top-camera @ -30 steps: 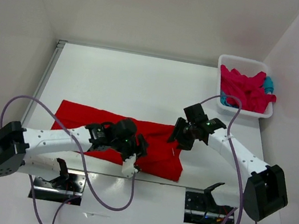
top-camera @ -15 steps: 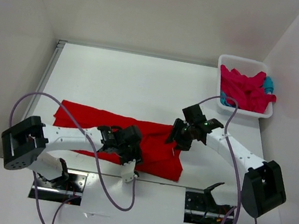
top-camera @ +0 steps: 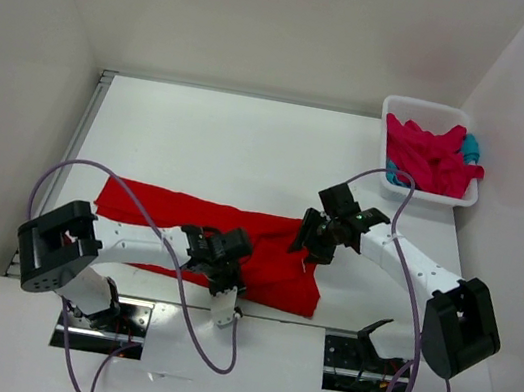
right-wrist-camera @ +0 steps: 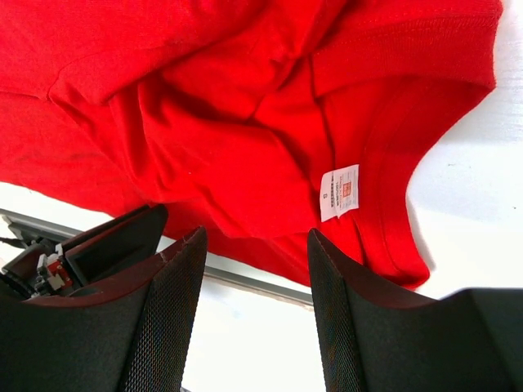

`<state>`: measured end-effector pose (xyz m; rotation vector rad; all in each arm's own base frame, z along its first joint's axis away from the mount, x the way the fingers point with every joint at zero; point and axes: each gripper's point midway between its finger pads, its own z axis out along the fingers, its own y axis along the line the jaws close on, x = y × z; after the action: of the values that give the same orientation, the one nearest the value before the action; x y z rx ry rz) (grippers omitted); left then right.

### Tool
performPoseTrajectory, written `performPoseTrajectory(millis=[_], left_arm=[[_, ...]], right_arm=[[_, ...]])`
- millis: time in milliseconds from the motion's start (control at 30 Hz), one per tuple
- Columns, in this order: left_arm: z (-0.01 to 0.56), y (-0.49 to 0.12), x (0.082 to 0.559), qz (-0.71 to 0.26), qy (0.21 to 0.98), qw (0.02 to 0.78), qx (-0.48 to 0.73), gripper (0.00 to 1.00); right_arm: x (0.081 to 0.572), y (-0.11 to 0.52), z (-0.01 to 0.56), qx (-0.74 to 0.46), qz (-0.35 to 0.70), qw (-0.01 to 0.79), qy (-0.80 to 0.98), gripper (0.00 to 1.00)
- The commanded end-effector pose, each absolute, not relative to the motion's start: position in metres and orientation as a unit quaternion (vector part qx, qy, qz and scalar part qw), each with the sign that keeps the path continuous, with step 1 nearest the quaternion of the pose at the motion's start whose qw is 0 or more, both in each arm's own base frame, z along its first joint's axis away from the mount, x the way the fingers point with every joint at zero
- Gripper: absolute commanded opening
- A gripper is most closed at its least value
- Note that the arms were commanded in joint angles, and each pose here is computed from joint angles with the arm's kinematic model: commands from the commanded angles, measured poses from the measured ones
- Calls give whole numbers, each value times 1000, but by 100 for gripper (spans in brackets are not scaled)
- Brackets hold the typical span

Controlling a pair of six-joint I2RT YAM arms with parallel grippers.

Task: Fold and stack the t-shirts
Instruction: Fold the other side of the tshirt into a rectangle

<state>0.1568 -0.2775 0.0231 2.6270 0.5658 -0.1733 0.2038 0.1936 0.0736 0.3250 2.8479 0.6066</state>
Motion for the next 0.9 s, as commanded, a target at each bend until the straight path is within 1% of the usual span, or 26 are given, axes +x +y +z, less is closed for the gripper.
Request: performPoseTrajectory(millis=[0,133,167,233,267,367,400,433,500,533,700,867], left_arm=[[28,-285,151,-82,191,222,953,38],[24,-284,150,-85,193,212,954,36],[24,-284,150,-85,193,212,954,32],[21,-284,148,-91,193,209,954,29],[21,-284,148,-91,193,209,954,23],[24,-287,150,-90,192,213,954,14],[27,-288,150,-88,191,217,953,10],[27,-287,150,-89,197,216,952,8],[26,-287,150,-91,202,216,951,8],[29,-288,149,-95,206,221,949,6],[38,-291,150,-95,221,233,942,5],[42,-285,147,-97,231,232,940,5]], right_arm=[[208,196,74,103,212,118,965,58],[206,195,71,104,209,114,966,58],[206,195,71,104,209,114,966,58],[206,195,71,104,209,114,966,58],[206,195,71,104,209,114,966,58],[203,191,66,106,200,110,968,58],[203,191,66,106,200,110,968,58],[202,189,65,108,193,109,969,58],[203,188,65,114,191,111,969,58],[203,188,65,114,191,111,969,58],[184,196,42,89,163,67,980,58],[189,201,36,88,166,63,980,56]])
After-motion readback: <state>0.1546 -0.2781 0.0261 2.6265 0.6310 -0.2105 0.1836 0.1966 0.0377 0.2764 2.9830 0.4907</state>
